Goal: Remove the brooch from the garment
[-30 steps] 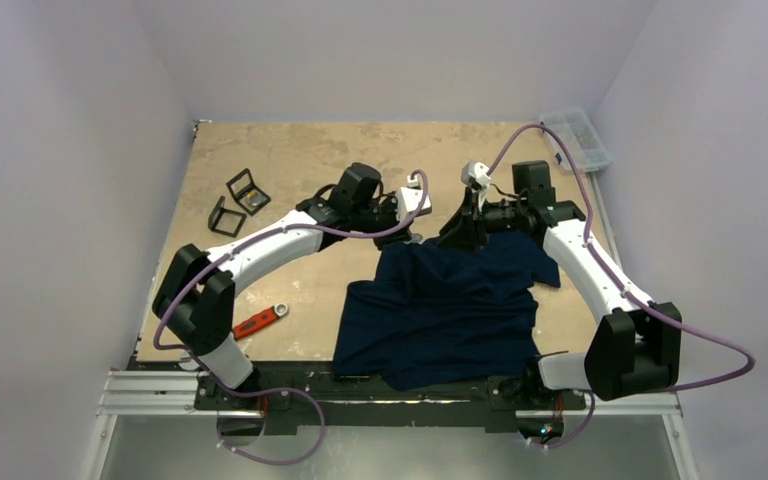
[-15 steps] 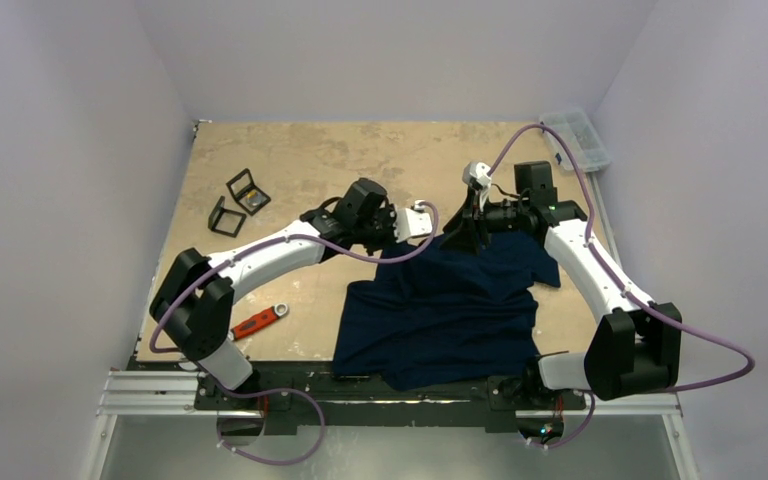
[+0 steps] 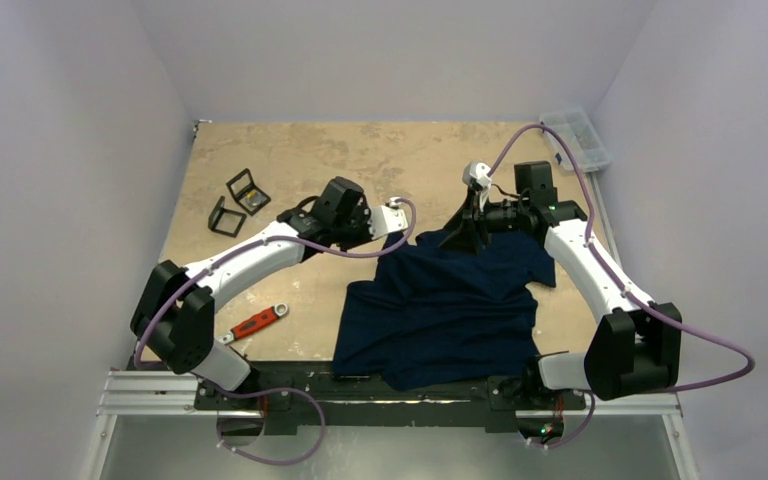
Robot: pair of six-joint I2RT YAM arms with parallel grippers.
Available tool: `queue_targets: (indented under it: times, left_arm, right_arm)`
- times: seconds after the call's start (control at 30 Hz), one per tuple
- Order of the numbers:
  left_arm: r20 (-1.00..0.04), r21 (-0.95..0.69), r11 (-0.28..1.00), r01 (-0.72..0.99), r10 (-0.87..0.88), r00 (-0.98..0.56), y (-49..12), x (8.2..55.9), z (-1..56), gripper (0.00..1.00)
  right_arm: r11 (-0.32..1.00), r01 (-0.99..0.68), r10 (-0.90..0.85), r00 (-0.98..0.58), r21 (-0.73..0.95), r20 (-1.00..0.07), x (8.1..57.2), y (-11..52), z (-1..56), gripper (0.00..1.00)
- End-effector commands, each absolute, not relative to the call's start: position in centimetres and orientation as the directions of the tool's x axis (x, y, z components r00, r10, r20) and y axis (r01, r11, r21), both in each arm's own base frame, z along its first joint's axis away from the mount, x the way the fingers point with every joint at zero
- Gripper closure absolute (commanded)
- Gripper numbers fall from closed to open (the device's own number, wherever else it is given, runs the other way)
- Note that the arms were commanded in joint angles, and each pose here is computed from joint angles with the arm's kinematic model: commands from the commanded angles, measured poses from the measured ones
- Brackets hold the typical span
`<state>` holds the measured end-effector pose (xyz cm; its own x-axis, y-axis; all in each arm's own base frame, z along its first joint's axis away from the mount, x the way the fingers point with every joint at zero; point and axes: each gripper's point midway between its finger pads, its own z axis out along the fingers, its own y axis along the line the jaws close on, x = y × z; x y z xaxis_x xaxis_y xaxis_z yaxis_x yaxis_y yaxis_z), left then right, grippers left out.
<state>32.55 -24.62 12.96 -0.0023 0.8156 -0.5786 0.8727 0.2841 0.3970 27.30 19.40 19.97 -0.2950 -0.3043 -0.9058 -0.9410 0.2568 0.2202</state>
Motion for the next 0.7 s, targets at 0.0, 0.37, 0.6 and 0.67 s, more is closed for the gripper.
queue_targets:
  times: [0.0,0.37,0.6,0.67]
  left_arm:
    - [-0.58,0.385,0.375,0.843,0.809,-0.094,-21.8,33.4,14.4,1.0]
    - [-0.89,-0.354,0.189,0.916,0.232,-0.392,-29.1,27.7,28.6,1.0]
    - [-0.875,-0.467,0.022,0.884,0.134,-0.465,-30.7,26.2,33.3,1.0]
    - [-0.871,-0.484,-0.025,0.875,0.112,-0.479,-31.1,26.0,34.3,1.0]
  right_arm:
    - [0.255,-0.954,-0.301,-0.235,0.159,-0.924,28.0,19.3,21.6,0.42]
    - [0.272,-0.954,-0.185,-0.181,0.127,-0.966,28.3,20.2,26.4,0.24]
    - [0.254,-0.957,-0.073,-0.161,0.138,-0.984,27.3,20.8,31.0,0.26]
    - [0.25,-0.96,-0.041,-0.145,0.13,-0.989,26.9,21.0,32.2,0.25]
